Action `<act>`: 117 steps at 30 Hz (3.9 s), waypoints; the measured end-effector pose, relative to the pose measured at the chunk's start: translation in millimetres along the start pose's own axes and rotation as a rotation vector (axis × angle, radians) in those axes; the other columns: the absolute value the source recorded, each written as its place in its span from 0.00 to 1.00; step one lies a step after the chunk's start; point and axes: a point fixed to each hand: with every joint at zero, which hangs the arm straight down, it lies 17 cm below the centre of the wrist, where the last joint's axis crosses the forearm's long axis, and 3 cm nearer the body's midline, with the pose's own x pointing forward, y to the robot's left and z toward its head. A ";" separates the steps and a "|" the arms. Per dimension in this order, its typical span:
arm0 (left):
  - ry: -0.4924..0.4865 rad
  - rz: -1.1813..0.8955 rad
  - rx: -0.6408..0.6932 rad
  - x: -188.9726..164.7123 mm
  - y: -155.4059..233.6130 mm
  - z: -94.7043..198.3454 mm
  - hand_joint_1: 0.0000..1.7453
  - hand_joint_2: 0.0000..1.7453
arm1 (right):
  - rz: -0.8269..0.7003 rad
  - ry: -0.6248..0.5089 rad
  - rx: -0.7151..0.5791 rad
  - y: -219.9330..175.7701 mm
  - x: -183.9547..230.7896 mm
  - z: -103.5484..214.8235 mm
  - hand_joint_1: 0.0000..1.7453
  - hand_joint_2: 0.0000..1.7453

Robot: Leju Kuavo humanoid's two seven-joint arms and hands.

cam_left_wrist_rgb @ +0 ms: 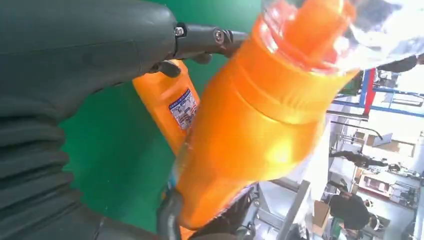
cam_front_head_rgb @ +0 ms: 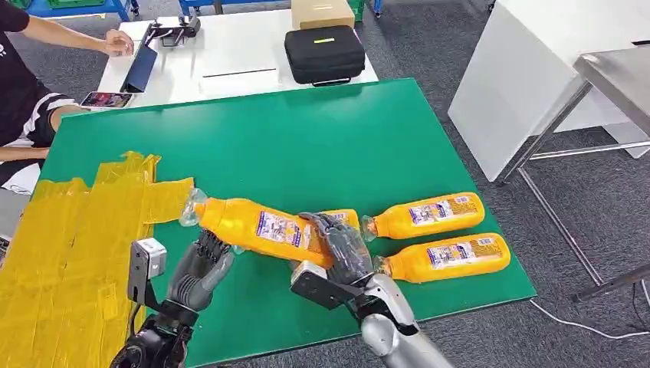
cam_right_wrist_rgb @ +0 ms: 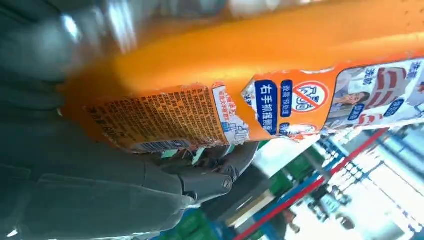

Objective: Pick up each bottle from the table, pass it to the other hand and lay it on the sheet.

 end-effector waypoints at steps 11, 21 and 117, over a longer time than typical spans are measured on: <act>0.006 0.008 0.003 -2.1 2.0 -1.9 0.00 1.00 | 0.015 -0.037 0.078 22.2 9.0 -4.2 1.00 1.00; 0.017 0.012 0.029 -8.2 10.0 1.7 0.00 1.00 | 0.033 -0.100 0.183 54.9 27.6 -3.7 1.00 1.00; 0.275 -2.486 -0.323 -52.8 267.0 46.7 1.00 1.00 | 0.016 -0.268 -0.356 -128.4 68.9 24.8 0.00 1.00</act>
